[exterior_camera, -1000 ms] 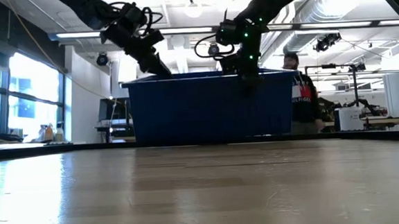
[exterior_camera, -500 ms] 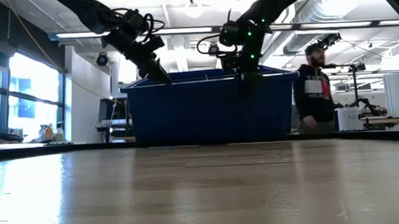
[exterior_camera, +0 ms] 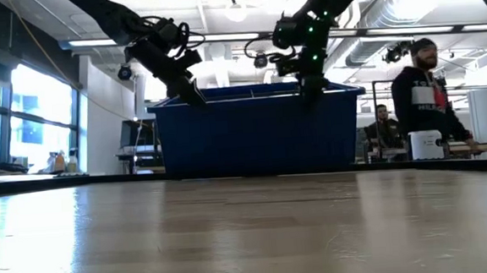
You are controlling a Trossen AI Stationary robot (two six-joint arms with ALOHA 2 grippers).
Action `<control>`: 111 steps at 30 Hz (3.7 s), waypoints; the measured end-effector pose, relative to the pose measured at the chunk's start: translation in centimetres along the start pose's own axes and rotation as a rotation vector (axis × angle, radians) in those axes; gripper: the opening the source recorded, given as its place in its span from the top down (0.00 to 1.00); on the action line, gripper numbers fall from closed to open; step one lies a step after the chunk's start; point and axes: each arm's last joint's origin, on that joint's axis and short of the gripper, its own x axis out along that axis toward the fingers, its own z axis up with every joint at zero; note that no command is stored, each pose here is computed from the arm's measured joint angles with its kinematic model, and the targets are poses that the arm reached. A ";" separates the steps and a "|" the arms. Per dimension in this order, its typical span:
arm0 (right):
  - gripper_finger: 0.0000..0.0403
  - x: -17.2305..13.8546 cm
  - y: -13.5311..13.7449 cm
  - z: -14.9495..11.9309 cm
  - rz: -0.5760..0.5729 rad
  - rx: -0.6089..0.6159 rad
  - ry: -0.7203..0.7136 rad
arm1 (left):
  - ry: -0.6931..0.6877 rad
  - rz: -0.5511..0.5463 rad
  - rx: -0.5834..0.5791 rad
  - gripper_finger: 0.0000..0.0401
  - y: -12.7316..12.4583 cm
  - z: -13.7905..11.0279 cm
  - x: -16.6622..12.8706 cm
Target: Sort blocks
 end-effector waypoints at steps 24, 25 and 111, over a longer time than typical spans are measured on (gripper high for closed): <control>0.64 -0.2 -3.5 -5.8 0.129 0.157 0.058 | 0.141 -0.018 -0.058 0.66 0.8 -3.1 1.5; 0.65 -0.1 -3.5 -5.9 0.127 0.152 0.060 | 0.141 -0.018 -0.048 0.68 0.8 -3.1 1.5; 0.54 -4.0 6.1 0.1 0.053 0.104 -0.157 | 0.488 0.007 -0.098 0.53 -5.8 5.2 -3.1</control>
